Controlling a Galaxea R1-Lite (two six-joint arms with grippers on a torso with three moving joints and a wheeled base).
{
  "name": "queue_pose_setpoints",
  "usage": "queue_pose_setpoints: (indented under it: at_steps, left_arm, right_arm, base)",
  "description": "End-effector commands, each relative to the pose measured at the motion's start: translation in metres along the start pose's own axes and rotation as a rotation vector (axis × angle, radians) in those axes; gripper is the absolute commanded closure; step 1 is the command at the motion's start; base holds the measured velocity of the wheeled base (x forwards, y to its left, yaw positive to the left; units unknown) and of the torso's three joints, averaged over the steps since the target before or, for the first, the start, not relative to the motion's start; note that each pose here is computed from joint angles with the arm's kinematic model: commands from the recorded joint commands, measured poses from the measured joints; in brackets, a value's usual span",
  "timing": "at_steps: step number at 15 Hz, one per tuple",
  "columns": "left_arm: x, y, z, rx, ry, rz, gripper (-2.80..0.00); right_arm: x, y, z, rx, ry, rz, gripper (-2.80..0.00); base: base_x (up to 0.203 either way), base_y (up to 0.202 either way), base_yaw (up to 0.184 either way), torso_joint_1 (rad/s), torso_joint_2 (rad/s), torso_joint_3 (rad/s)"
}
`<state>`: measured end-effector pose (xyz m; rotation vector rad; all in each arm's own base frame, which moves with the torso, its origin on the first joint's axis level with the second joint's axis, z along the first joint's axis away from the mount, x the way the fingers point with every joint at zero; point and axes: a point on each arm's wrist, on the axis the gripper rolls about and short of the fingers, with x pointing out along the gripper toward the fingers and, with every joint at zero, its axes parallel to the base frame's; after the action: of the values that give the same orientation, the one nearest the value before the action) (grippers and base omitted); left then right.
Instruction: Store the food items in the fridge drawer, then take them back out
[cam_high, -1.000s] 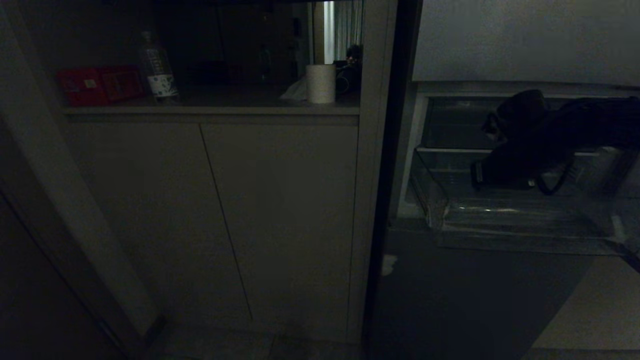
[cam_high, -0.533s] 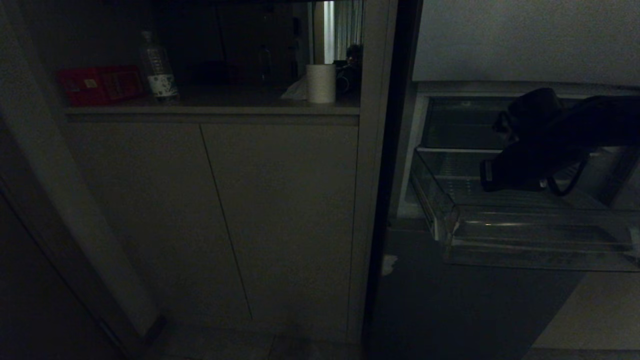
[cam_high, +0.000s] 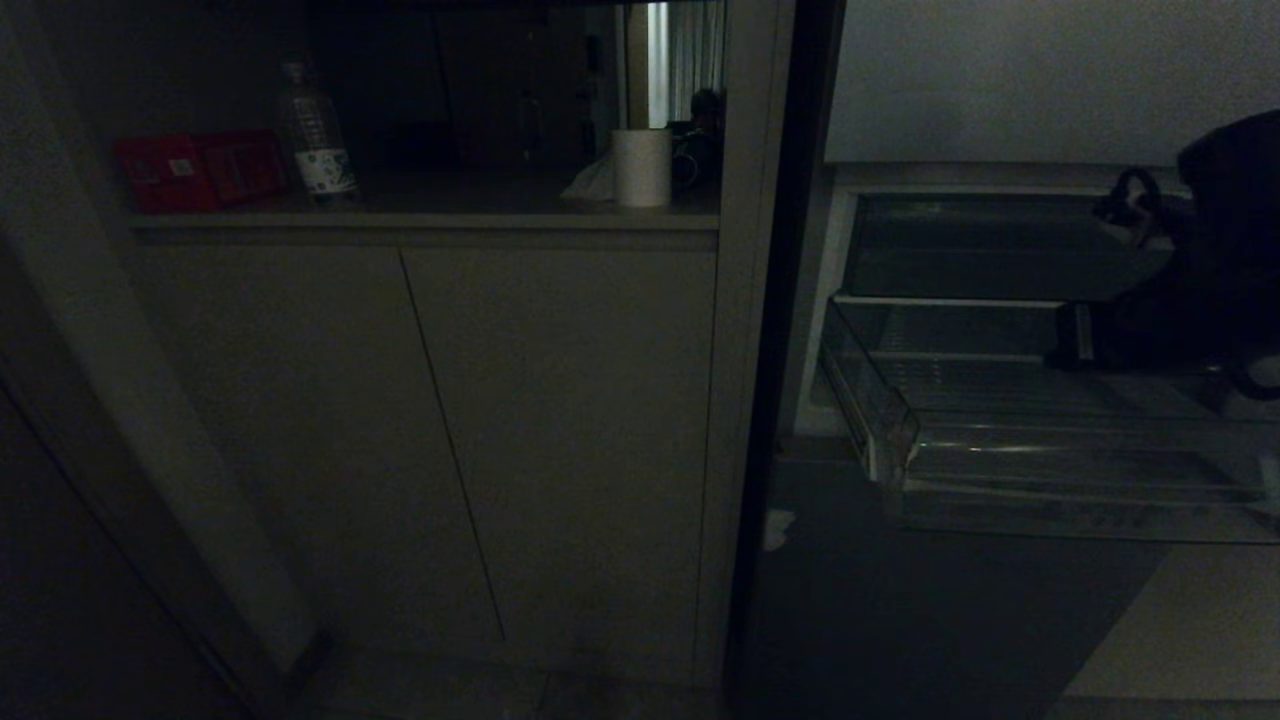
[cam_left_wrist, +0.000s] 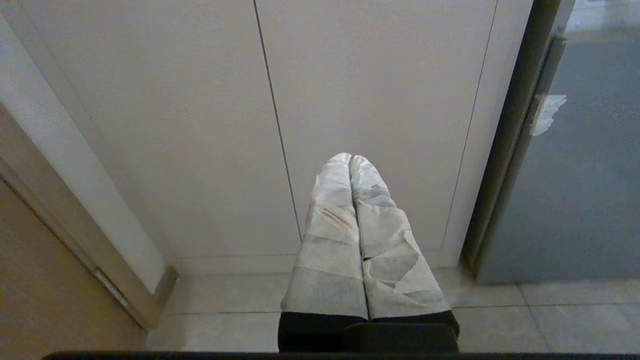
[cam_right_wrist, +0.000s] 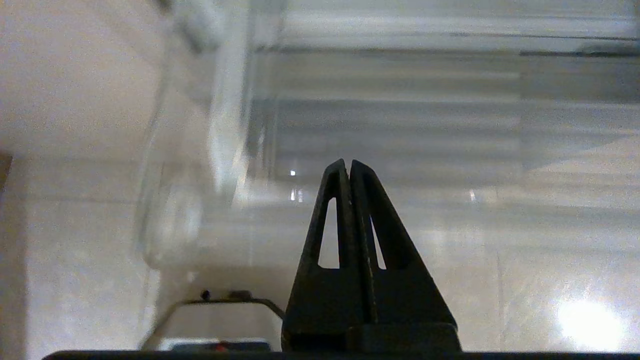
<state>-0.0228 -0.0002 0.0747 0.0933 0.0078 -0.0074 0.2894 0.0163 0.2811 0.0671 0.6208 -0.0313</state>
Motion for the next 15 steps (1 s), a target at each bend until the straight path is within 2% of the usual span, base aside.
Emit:
queue_pose_setpoints:
  at_steps: [1, 2, 5, 7, 8, 10, 12, 13, 15]
  left_arm:
    - [0.0, 0.0, 0.0, 0.009, 0.001, -0.001, 0.0]
    - [0.0, 0.0, 0.0, 0.007, -0.002, -0.001, 0.0]
    - [0.0, 0.0, 0.0, 0.006, -0.002, 0.0, 0.0]
    - [0.0, 0.0, 0.0, 0.005, -0.002, 0.0, 0.0]
    - [0.0, 0.0, 0.0, 0.006, -0.002, 0.0, 0.0]
    - [0.0, 0.0, 0.0, -0.003, 0.0, -0.001, 0.0]
    - [0.0, 0.0, 0.0, -0.004, -0.002, 0.001, 0.0]
    - [0.0, 0.0, 0.0, -0.009, -0.002, 0.001, 0.0]
    - [0.0, 0.0, 0.0, -0.017, -0.002, 0.001, 0.0]
  right_arm:
    - [-0.083, -0.01, -0.055, -0.039, -0.142, 0.03, 0.0]
    - [-0.1, -0.014, -0.082, -0.057, -0.183, 0.038, 0.0]
    - [-0.158, -0.026, -0.166, -0.086, -0.4, 0.061, 0.0]
    - [-0.182, -0.033, -0.219, -0.112, -0.547, 0.067, 0.0]
    - [-0.182, -0.036, -0.244, -0.128, -0.585, 0.063, 0.0]
    - [-0.15, -0.04, -0.295, -0.161, -0.527, 0.051, 0.0]
    - [-0.124, -0.041, -0.332, -0.195, -0.418, 0.061, 0.0]
    - [-0.123, -0.042, -0.339, -0.198, -0.43, 0.062, 0.0]
    - [-0.132, -0.042, -0.346, -0.198, -0.575, 0.057, 0.0]
  base:
    - [0.0, 0.0, 0.0, 0.0, 0.0, 0.0]
    - [0.0, 0.0, 0.0, 0.0, 0.0, 0.0]
    - [0.0, 0.0, 0.0, 0.0, 0.0, 0.0]
    - [0.0, 0.0, 0.0, 0.0, 0.0, 0.0]
    - [0.0, 0.0, 0.0, 0.0, 0.0, 0.0]
    - [0.0, 0.0, 0.0, 0.0, 0.0, 0.0]
    - [0.0, 0.0, 0.0, 0.0, 0.0, 0.0]
    - [0.0, 0.0, 0.0, 0.0, 0.0, 0.0]
    - [0.0, 0.0, 0.0, 0.0, 0.0, 0.0]
